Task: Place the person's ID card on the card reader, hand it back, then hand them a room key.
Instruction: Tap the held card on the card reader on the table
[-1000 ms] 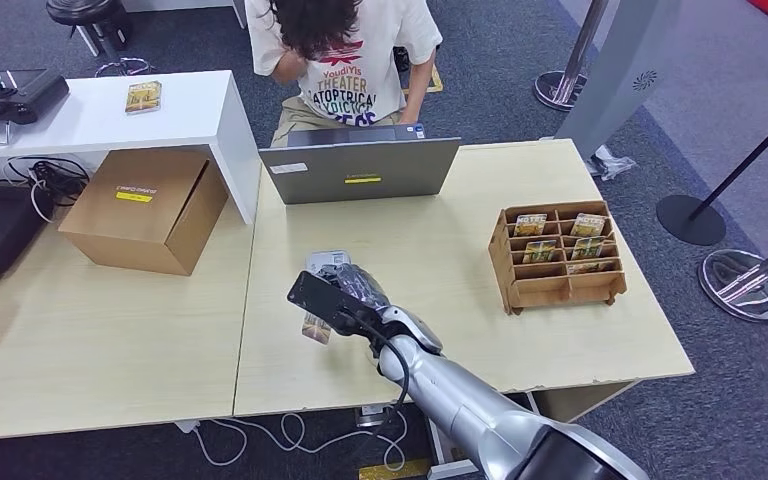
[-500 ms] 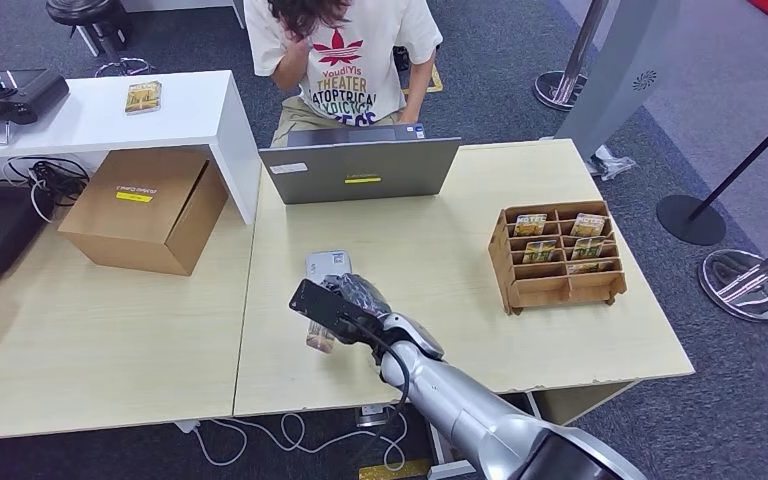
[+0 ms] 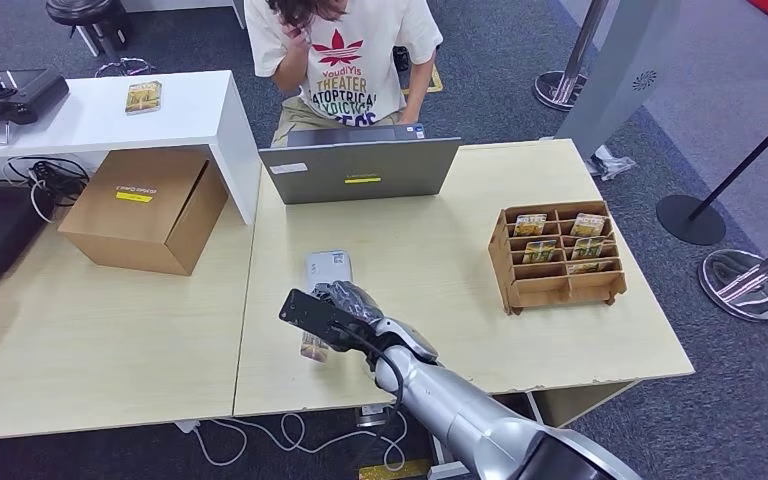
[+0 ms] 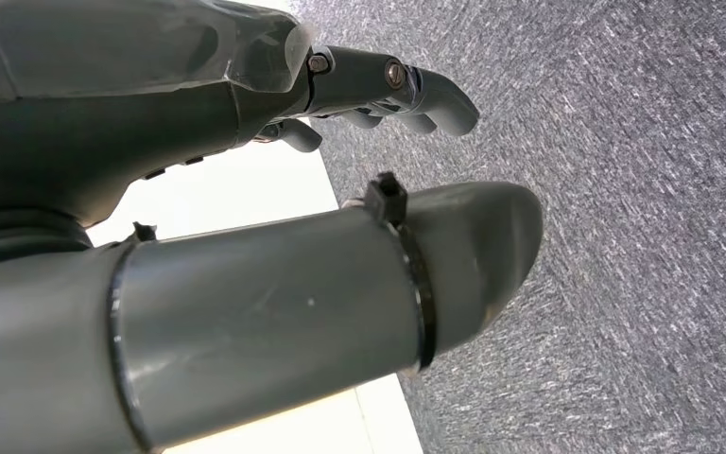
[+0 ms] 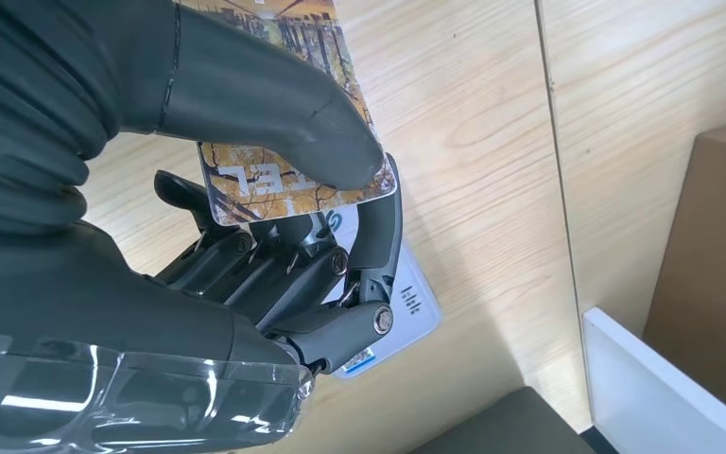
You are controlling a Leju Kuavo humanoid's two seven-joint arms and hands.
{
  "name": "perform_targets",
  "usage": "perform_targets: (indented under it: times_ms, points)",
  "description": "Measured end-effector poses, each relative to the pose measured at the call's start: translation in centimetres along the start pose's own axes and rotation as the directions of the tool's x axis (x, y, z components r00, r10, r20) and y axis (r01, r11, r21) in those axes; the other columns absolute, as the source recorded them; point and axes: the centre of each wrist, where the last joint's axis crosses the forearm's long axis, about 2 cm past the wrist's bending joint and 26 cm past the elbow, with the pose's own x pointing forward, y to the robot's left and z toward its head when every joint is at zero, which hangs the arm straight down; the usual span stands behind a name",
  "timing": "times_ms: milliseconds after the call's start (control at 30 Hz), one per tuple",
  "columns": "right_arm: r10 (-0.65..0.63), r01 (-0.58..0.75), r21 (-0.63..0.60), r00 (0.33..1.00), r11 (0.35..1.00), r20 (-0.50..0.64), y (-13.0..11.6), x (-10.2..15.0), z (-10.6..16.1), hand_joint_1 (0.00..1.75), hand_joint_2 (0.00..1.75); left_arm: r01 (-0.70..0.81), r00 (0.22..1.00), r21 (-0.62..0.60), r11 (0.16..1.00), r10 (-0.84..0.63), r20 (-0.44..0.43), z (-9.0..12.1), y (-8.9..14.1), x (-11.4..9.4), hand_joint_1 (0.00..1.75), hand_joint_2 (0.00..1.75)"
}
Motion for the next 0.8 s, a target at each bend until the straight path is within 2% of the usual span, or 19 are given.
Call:
perform_targets:
  times_ms: [367,800]
  points:
    - [-0.023,0.023,0.005,0.999,1.000,0.035,0.4,1.0,-0.3,1.75,1.75,0.007,1.000,0.002,1.000,-0.007,0.002,0.0,0.0,0.0,0.00,0.00]
    - [-0.032,0.034,-0.025,0.997,0.999,0.068,-1.0,2.3,-1.0,1.75,1.75,0.015,1.000,-0.002,1.000,-0.015,-0.004,0.0,0.0,0.0,0.00,0.00]
